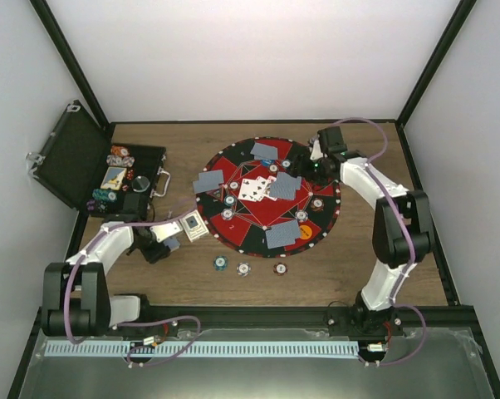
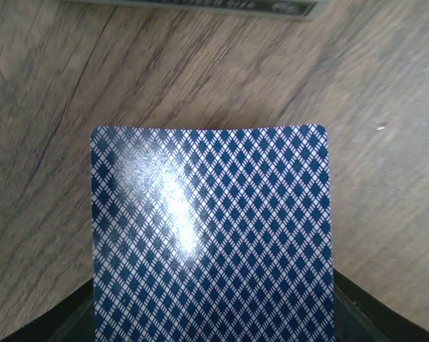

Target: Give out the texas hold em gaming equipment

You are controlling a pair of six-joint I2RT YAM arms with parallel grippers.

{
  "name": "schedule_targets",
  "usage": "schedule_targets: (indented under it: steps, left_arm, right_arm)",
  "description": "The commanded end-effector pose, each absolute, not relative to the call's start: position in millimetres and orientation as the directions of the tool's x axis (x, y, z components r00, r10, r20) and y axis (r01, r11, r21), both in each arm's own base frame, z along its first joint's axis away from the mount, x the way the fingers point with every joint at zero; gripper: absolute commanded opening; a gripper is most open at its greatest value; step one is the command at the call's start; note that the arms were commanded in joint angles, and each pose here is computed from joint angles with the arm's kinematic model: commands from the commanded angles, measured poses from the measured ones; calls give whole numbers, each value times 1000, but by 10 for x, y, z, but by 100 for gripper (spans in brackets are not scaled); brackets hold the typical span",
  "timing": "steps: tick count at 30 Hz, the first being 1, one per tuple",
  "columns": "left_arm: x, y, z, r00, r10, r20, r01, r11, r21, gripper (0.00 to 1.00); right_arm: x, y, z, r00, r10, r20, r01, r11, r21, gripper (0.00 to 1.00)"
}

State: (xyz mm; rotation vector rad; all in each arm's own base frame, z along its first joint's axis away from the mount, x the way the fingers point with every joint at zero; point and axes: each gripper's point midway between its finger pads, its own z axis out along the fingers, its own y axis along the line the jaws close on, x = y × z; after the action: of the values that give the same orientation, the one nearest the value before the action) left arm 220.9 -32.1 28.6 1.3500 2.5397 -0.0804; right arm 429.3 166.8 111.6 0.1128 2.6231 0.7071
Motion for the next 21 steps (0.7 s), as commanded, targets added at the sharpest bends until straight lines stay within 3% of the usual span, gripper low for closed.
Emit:
schedule_targets:
  steps: [1, 4, 6, 9, 14, 16, 21]
  left_arm:
    - [2395, -222, 188, -537, 799, -272, 805, 582, 119, 9]
    - [2440, -174, 104, -561, 786, -260, 790, 602, 117, 11]
    - [2434, -209, 78, -568, 778, -267, 790, 607, 89, 21]
    - [2410, -317, 100, -574, 762, -300, 794, 607, 25, 56]
    - [2347, -407, 152, -564, 760, -324, 807, 590, -23, 99]
    - [2344, -398, 177, -565, 762, -316, 808, 589, -24, 100]
    - [2495, -455, 499, -569, 733, -373, 794, 608, -15, 100]
  right_arm:
    - [4198, 1619, 1569, -863, 192, -467, -66, 874, 481, 76]
    - [4099, 1593, 1764, -840, 199, -505, -84, 871, 483, 79]
    - [4033, 1573, 1851, -831, 201, -519, -92, 870, 484, 81]
    - [3944, 1529, 1920, -822, 200, -533, -95, 875, 474, 84]
    - [3864, 1403, 1995, -800, 203, -564, -75, 899, 431, 93]
    - [3851, 1353, 2043, -788, 208, -579, -65, 907, 415, 99]
    - [3853, 1210, 2131, -753, 234, -615, -21, 926, 377, 100]
